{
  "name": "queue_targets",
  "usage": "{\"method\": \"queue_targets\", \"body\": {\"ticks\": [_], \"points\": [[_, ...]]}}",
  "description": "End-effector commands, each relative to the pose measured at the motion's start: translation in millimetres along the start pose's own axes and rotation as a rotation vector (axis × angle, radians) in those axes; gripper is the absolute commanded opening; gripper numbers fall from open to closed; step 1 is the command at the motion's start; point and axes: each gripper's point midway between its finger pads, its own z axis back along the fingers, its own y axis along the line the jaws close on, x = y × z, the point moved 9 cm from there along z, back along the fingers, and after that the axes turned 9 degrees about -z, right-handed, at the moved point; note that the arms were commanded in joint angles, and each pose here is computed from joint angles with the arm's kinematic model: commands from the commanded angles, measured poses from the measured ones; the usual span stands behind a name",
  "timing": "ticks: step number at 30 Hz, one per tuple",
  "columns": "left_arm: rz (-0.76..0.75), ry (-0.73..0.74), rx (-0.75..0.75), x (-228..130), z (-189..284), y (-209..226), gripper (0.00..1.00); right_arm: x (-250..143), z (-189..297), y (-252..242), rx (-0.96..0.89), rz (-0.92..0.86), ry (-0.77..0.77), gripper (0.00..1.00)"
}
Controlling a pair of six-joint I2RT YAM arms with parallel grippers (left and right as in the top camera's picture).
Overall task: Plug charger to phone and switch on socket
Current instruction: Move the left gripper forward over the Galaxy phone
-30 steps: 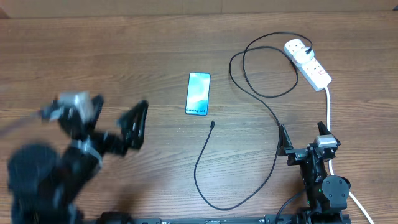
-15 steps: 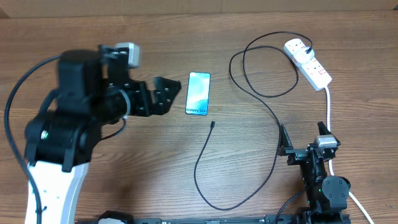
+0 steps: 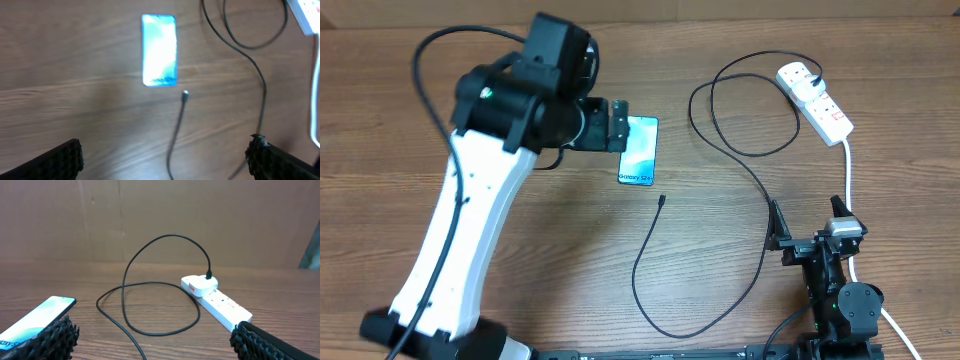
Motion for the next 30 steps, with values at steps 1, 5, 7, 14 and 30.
{"method": "queue_targets", "body": {"ticks": [1,5,7,14,30], "points": [[0.017,0.052,-0.152,4,-11,-15,1.00,-2,0,-2,-0.017,0.001,-0.005,1.00],[0.022,0.098,-0.156,8,-28,-16,1.00,-2,0,-2,-0.017,0.001,-0.005,1.00],[0.016,0.129,-0.153,8,-39,-19,1.00,-2,0,-2,-0.017,0.001,-0.005,1.00],[0.033,0.202,-0.015,5,-71,-29,1.00,-2,0,-2,-0.017,0.001,-0.005,1.00],[-0.004,0.222,-0.008,11,-111,-49,1.00,-2,0,-2,-0.017,0.001,-0.005,1.00]]}}
